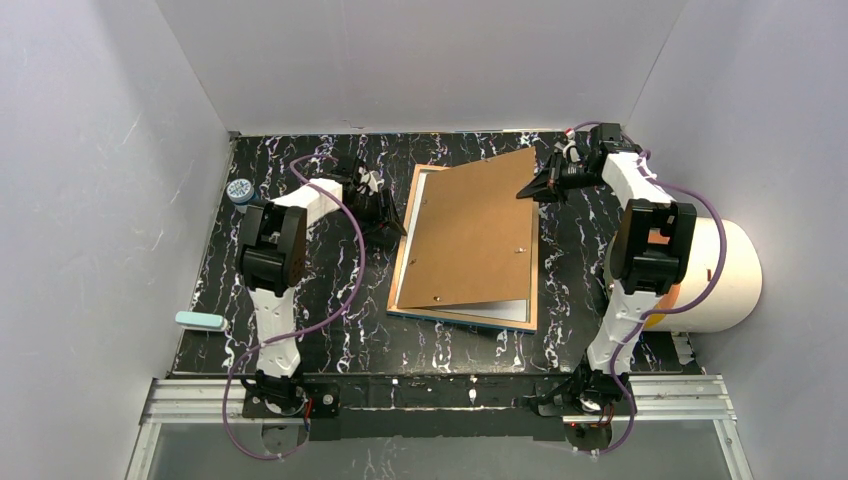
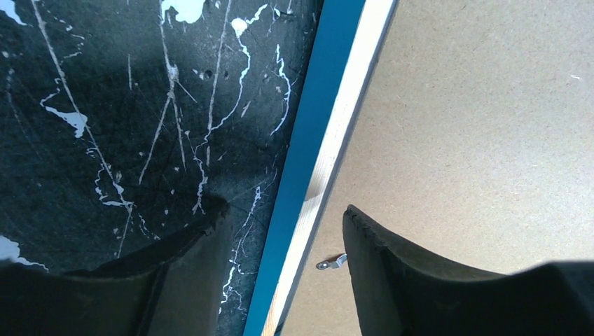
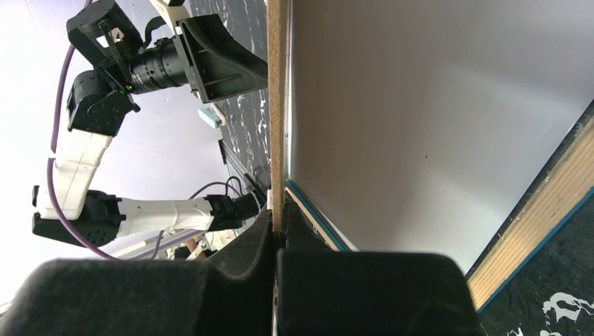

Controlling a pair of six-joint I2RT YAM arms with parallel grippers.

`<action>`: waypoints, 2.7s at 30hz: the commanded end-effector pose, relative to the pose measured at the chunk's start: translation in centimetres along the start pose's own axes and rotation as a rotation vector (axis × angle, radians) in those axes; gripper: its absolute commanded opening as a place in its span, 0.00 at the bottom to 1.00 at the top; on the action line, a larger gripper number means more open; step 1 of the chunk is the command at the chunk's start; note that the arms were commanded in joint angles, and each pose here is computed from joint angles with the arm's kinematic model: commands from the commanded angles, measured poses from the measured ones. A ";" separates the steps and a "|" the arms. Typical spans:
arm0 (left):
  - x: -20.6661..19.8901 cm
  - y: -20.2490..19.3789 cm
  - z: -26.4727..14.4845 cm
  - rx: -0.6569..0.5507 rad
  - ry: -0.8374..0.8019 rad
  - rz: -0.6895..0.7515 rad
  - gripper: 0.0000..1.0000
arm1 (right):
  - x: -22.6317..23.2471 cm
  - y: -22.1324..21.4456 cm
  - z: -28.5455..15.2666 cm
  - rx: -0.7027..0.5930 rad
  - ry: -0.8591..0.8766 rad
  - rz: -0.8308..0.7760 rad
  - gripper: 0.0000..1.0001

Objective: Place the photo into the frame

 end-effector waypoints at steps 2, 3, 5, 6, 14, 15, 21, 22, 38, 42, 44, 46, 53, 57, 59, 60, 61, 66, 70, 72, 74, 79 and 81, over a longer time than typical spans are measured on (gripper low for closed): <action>0.5 -0.4 0.9 0.024 0.031 0.021 0.52 | 2.2 1.9 -0.9 -0.050 0.059 -0.132 0.01; 0.6 -0.4 0.9 0.024 0.035 0.023 0.50 | 2.3 2.0 -0.9 -0.054 0.061 -0.141 0.01; 0.6 -0.4 1.1 0.026 0.039 0.026 0.44 | 2.4 2.0 -1.0 -0.062 0.069 -0.155 0.01; 0.7 -0.4 1.1 0.028 0.041 0.025 0.42 | 2.3 2.0 -0.9 -0.062 0.072 -0.157 0.01; 1.0 -0.4 1.4 0.036 0.060 0.029 0.34 | 2.0 2.4 -0.5 -0.061 0.089 -0.160 0.01; 1.0 -0.4 1.5 0.035 0.063 0.029 0.34 | 1.9 2.4 -0.4 -0.059 0.090 -0.157 0.01; 1.1 -0.6 1.7 0.040 0.071 0.028 0.33 | 1.5 1.8 0.2 -0.035 0.101 -0.134 0.01; 1.1 -0.6 1.7 0.038 0.072 0.028 0.33 | 1.5 1.5 0.4 -0.029 0.107 -0.131 0.01; 1.2 -0.8 1.7 0.037 0.087 0.021 0.33 | 0.8 0.4 1.2 -0.035 0.092 -0.065 0.20; 1.4 -0.9 1.8 0.038 0.093 0.020 0.33 | 0.9 0.4 1.4 -0.025 0.094 -0.065 0.23; 1.4 -1.0 1.8 0.040 0.098 0.019 0.33 | 0.8 0.3 1.6 -0.014 0.093 -0.062 0.24; 1.5 -1.1 1.8 0.039 0.101 0.019 0.33 | 0.8 0.1 1.7 -0.005 0.082 -0.054 0.28; 2.3 -1.2 1.8 0.024 0.147 0.012 0.38 | 0.5 0.2 1.2 -0.029 -0.008 -0.063 0.51; 2.3 -1.3 1.7 0.025 0.148 0.010 0.39 | -0.2 0.4 0.8 -0.045 -0.085 -0.081 0.65; 2.1 -1.3 1.7 0.026 0.143 0.011 0.39 | -0.8 0.3 0.7 -0.047 -0.125 -0.073 0.69; 2.2 -1.3 1.6 0.027 0.143 0.009 0.40 | -1.1 0.3 0.7 -0.049 -0.149 -0.068 0.71; 2.1 -1.3 1.6 0.026 0.143 0.011 0.40 | -1.5 0.2 0.6 -0.051 -0.173 -0.066 0.74; 2.1 -1.2 1.6 0.026 0.143 0.005 0.42 | -3.6 -0.2 0.1 -0.044 -0.310 -0.058 0.78; 2.1 -1.2 1.7 0.031 0.145 0.003 0.43 | -4.6 -0.5 -0.1 -0.043 -0.365 -0.037 0.78; 2.1 -1.2 1.8 0.033 0.145 0.003 0.43 | -4.8 -0.8 0.4 -0.027 -0.350 -0.006 0.76; 2.2 -1.2 1.8 0.035 0.147 0.001 0.43 | -5.0 -1.0 0.9 -0.017 -0.336 0.009 0.75; 2.1 -1.2 1.7 0.034 0.145 -0.001 0.43 | -5.2 -0.8 1.5 -0.017 -0.322 0.018 0.74; 2.1 -1.2 1.7 0.033 0.146 0.001 0.44 | -5.3 -0.6 1.3 -0.024 -0.340 0.009 0.74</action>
Point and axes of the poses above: each gripper's point midway between its finger pads, its own z axis out along the fingers, its own x axis along the line the jaws close on, y = z × x, the point moved 2 cm from there along -z, back along the fingers, and after that the axes turned 5 degrees about -z, right-handed, at the moved point
